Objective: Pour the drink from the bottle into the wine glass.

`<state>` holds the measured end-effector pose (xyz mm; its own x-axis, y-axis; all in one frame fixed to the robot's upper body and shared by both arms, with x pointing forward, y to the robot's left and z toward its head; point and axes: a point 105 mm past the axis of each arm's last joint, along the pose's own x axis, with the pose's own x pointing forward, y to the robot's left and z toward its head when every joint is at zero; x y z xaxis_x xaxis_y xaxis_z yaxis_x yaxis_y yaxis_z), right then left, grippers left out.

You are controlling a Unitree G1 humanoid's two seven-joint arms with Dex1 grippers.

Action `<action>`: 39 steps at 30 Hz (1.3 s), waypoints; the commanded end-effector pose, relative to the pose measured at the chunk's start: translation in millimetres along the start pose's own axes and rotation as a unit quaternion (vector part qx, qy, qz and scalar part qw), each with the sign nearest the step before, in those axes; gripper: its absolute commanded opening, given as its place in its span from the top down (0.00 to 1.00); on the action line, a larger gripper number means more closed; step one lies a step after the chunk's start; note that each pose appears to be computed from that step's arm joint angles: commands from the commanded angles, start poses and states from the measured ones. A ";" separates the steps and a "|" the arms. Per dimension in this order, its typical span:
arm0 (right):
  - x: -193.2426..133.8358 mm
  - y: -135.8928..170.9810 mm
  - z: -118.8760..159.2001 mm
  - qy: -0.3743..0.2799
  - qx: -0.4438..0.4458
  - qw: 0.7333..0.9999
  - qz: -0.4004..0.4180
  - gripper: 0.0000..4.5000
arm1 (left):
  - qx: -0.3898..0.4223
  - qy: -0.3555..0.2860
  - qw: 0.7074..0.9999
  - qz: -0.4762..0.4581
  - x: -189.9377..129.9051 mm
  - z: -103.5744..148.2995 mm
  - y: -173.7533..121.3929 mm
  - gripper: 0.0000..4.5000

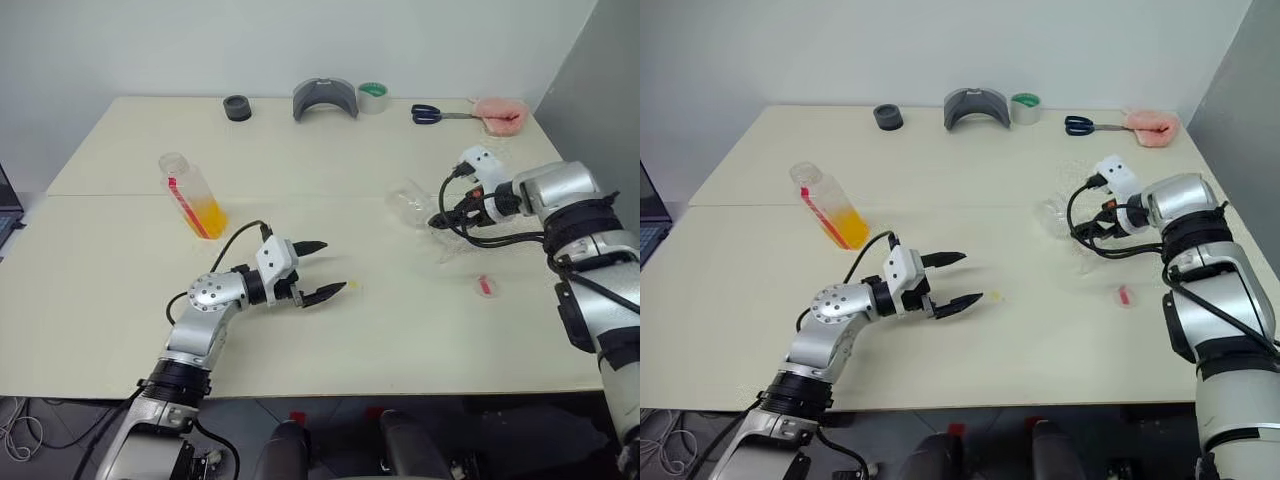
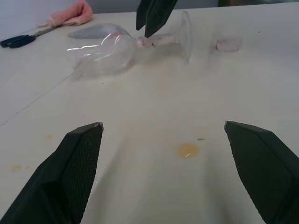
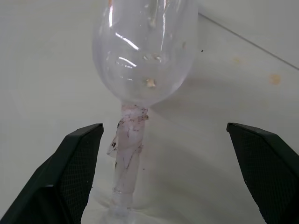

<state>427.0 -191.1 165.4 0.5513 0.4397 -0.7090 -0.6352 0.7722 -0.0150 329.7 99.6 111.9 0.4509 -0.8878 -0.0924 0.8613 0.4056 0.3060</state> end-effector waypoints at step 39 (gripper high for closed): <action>26.5 2.6 15.2 0.087 -0.391 0.913 -0.070 0.97 | 0.031 -0.036 0.999 0.003 22.9 36.7 -15.3 0.00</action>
<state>444.2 -176.2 151.9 0.5710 0.2312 -0.7877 -0.8077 0.3302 -0.4885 322.6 70.5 129.9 0.4579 -0.8878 -0.0453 0.8437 0.4179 0.3370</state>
